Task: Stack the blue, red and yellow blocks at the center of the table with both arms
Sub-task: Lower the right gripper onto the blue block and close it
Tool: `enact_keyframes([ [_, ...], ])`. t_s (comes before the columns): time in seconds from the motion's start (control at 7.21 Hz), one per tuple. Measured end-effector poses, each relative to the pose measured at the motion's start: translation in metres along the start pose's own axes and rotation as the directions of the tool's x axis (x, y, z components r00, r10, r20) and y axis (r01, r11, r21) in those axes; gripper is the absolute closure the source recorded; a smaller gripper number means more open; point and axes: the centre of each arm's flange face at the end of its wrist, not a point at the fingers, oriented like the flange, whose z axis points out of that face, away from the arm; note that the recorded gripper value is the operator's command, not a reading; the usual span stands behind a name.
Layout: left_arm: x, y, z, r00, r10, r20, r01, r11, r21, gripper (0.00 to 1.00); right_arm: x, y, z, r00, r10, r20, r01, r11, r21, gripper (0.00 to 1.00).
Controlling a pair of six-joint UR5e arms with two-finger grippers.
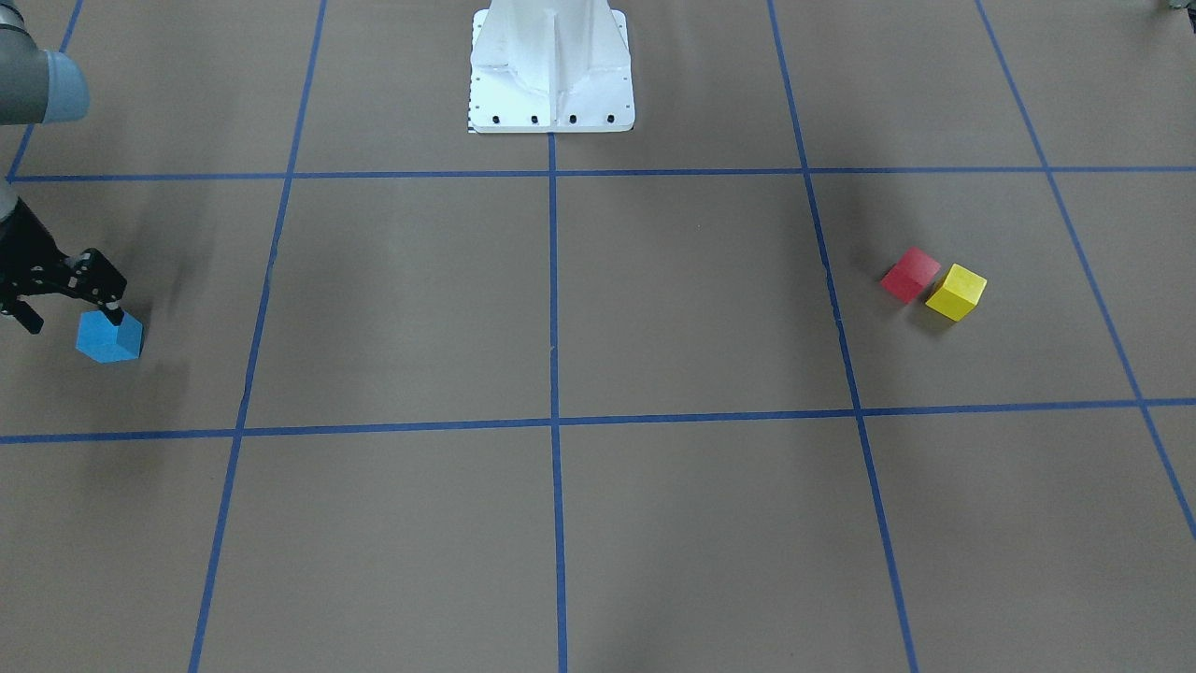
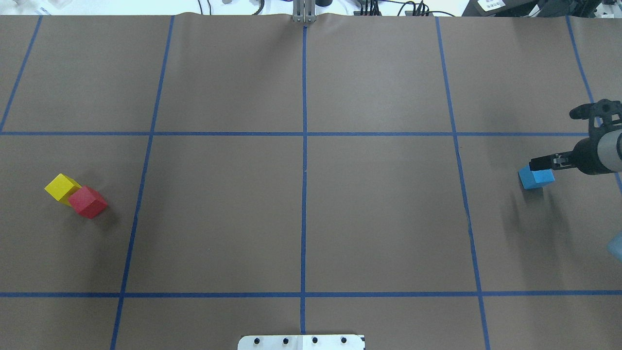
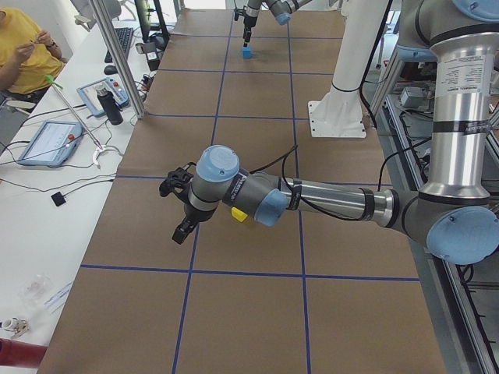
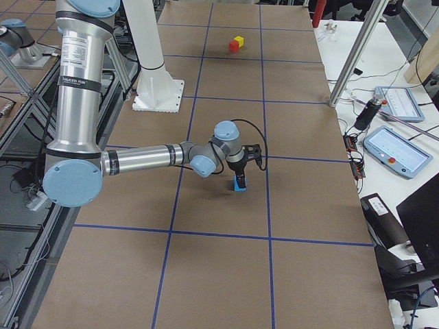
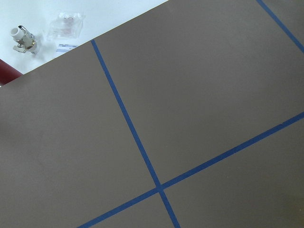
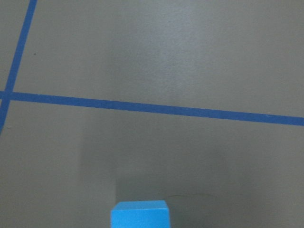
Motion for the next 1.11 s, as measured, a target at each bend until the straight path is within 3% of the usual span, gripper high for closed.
enact_keyframes([
  [0.56,0.0,0.0,0.0,1.0,0.001,0.0,-0.001,1.0,0.001,0.0,-0.005,0.007,0.02,0.996,-0.087,-0.012,0.087,0.996,-0.021,0.0],
  [1.11,0.001,-0.001,-0.001,1.0,0.01,0.002,-0.01,1.0,0.012,0.0,0.007,-0.005,0.01,0.997,-0.077,-0.007,0.077,0.997,-0.023,0.0],
])
